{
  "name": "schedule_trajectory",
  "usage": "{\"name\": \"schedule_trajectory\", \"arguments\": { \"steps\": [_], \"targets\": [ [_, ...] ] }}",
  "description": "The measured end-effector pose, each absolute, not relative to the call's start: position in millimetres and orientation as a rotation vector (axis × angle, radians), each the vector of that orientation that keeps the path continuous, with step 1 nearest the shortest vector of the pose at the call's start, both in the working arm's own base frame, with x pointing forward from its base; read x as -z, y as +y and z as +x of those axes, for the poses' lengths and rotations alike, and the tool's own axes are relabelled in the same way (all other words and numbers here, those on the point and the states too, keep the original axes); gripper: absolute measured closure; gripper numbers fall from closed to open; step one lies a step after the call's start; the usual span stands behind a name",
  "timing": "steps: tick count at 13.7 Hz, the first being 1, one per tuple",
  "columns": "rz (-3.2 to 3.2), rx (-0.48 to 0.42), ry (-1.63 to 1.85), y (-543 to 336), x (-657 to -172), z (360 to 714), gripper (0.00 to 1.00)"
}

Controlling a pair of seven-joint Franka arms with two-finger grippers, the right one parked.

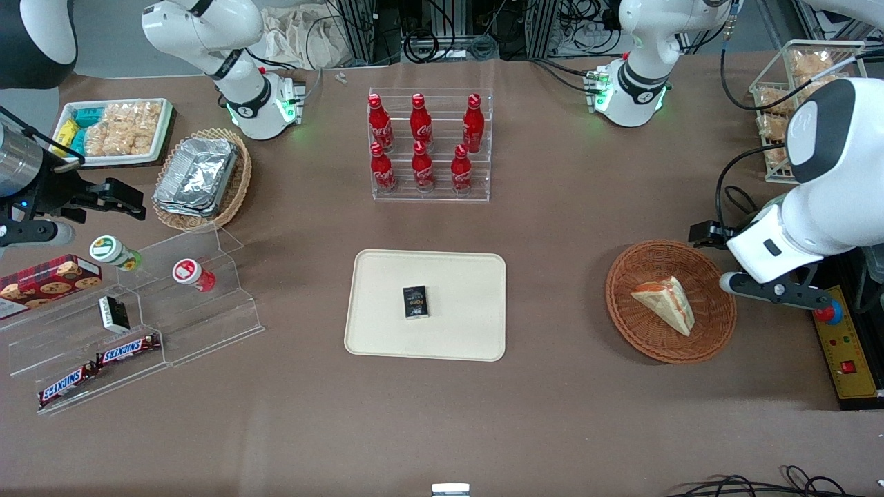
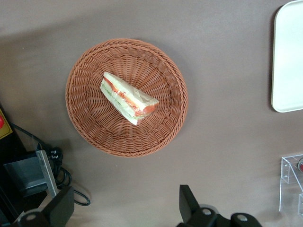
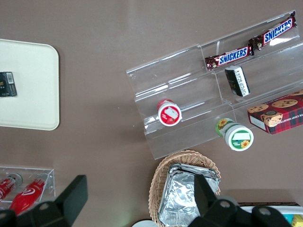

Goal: Place sandwich from basket to tray
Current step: 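Move the left gripper over the sandwich in the wicker basket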

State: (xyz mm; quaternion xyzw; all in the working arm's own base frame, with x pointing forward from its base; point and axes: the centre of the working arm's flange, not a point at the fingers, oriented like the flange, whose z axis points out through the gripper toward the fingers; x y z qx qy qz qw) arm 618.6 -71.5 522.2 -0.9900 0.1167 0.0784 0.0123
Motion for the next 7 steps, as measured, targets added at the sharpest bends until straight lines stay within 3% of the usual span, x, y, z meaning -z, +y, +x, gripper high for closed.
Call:
{"name": "schedule_trajectory", "arguments": {
  "steps": [7],
  "targets": [
    [-3.091, -0.264, 0.301, -64.2, -514.0, 622.2, 0.00]
  ]
}}
